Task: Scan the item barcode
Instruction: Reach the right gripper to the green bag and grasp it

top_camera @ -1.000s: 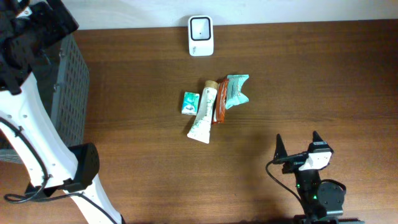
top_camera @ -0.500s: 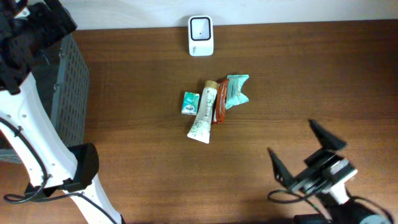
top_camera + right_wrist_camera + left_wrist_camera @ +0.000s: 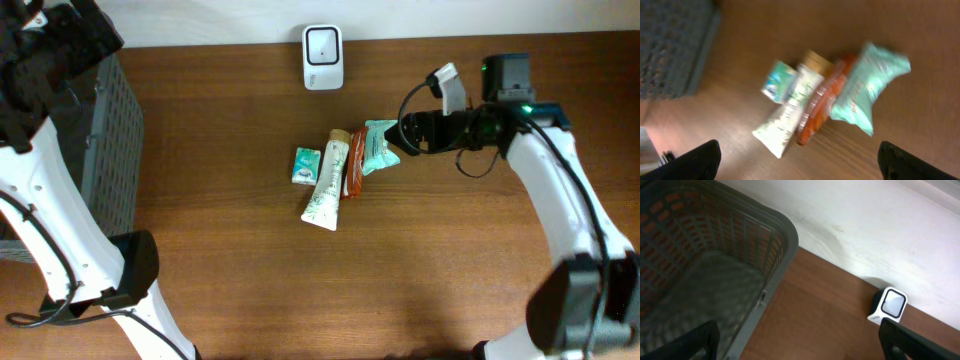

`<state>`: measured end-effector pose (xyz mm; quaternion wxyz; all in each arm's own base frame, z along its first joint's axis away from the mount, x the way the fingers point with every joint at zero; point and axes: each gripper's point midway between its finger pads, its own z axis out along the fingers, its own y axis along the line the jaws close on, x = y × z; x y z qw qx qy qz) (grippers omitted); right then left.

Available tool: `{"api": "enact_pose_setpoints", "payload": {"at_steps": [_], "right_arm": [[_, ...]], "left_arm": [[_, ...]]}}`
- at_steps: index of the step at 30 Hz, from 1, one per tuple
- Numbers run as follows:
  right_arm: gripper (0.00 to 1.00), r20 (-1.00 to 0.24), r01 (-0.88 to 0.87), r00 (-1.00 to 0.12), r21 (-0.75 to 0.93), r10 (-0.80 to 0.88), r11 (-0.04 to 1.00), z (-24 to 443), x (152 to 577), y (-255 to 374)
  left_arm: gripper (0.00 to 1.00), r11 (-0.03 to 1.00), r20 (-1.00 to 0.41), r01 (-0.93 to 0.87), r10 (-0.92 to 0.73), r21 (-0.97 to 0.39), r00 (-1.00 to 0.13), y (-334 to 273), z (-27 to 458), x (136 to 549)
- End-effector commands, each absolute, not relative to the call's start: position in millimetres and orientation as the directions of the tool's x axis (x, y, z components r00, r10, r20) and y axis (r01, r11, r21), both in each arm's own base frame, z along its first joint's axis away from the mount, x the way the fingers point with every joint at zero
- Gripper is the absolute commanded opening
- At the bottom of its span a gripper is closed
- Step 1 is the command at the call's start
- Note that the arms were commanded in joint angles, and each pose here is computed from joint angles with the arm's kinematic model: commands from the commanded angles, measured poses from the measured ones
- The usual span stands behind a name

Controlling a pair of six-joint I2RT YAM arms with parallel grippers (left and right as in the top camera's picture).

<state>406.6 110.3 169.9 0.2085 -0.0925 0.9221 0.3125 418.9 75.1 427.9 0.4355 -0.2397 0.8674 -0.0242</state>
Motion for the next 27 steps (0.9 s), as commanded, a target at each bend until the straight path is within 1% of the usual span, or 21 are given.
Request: {"api": "enact_pose_setpoints", "payload": {"at_steps": [1, 2, 5, 6, 7, 8, 9, 10, 11, 12, 13, 16, 21, 22, 24, 27], "right_arm": [[0.98, -0.328, -0.108, -0.944, 0.408, 0.036, 0.907, 151.0, 430.0, 90.4], [0.98, -0.334, -0.119, -0.942, 0.374, 0.013, 0.92, 155.0, 439.8, 94.7], [0.99, -0.442, -0.222, -0.897, 0.394, -0.028, 0.892, 170.8, 460.2, 125.2], [0.99, -0.468, -0.249, -0.882, 0.388, -0.043, 0.888, 169.7, 464.7, 134.4], [0.86, -0.477, -0.266, -0.877, 0.387, -0.056, 0.883, 166.6, 465.2, 142.2], [0.61, -0.472, -0.283, -0.878, 0.387, -0.075, 0.877, 160.4, 464.0, 152.2], [0.49, -0.462, -0.295, -0.882, 0.388, -0.092, 0.873, 151.8, 463.8, 161.4], [0.5, -0.448, -0.293, -0.888, 0.383, -0.101, 0.876, 139.9, 465.4, 167.6], [0.51, -0.425, -0.247, -0.902, 0.367, -0.075, 0.897, 129.1, 468.2, 164.7], [0.51, -0.394, -0.181, -0.918, 0.325, -0.041, 0.928, 111.8, 471.8, 156.2], [0.51, -0.365, -0.151, -0.93, 0.293, -0.035, 0.944, 93.0, 473.7, 150.4], [0.52, -0.297, -0.12, -0.954, 0.263, -0.038, 0.957, 57.3, 471.3, 144.7], [0.53, -0.263, -0.058, -0.965, 0.143, -0.019, 0.988, 44.4, 467.3, 118.3], [0.52, -0.248, 0.01, -0.968, 0.047, 0.021, 0.999, 41.3, 463.7, 98.8], [0.52, -0.236, 0.028, -0.971, -0.023, 0.022, 0.999, 40.1, 459.4, 86.1], [0.52, -0.227, 0.124, -0.971, -0.204, 0.077, 0.971, 42.7, 449.4, 50.4]], "left_arm": [[0.99, 0.887, -0.758, -0.394, -0.424, -0.239, -0.495, 78.5, 434.3, 413.3], [0.99, 0.887, -0.758, -0.394, -0.424, -0.239, -0.495, 78.5, 434.3, 413.3], [0.99, 0.887, -0.758, -0.394, -0.424, -0.239, -0.495, 78.5, 434.3, 413.3], [0.99, 0.887, -0.758, -0.394, -0.424, -0.239, -0.495, 78.5, 434.3, 413.3], [0.99, 0.887, -0.758, -0.394, -0.424, -0.239, -0.495, 78.5, 434.3, 413.3], [0.99, 0.887, -0.758, -0.395, -0.424, -0.239, -0.495, 78.5, 434.3, 413.2], [0.99, 0.887, -0.758, -0.394, -0.424, -0.239, -0.495, 78.5, 434.3, 413.3], [0.99, 0.887, -0.758, -0.394, -0.424, -0.239, -0.495, 78.5, 434.3, 413.3], [0.99, 0.887, -0.758, -0.394, -0.424, -0.239, -0.495, 78.5, 434.3, 413.3], [0.99, 0.887, -0.758, -0.394, -0.424, -0.239, -0.495, 78.5, 434.2, 413.3], [0.99, 0.887, -0.758, -0.394, -0.424, -0.239, -0.495, 78.5, 434.3, 413.3], [0.99, 0.887, -0.758, -0.395, -0.424, -0.239, -0.495, 78.6, 434.2, 413.3], [0.99, 0.887, -0.758, -0.394, -0.424, -0.239, -0.495, 78.5, 434.3, 413.3], [0.99, 0.887, -0.758, -0.394, -0.424, -0.239, -0.495, 78.5, 434.3, 413.3], [0.99, 0.887, -0.758, -0.394, -0.424, -0.239, -0.495, 78.5, 434.2, 413.3], [0.99, 0.887, -0.758, -0.394, -0.424, -0.239, -0.495, 78.5, 434.3, 413.3]]}}
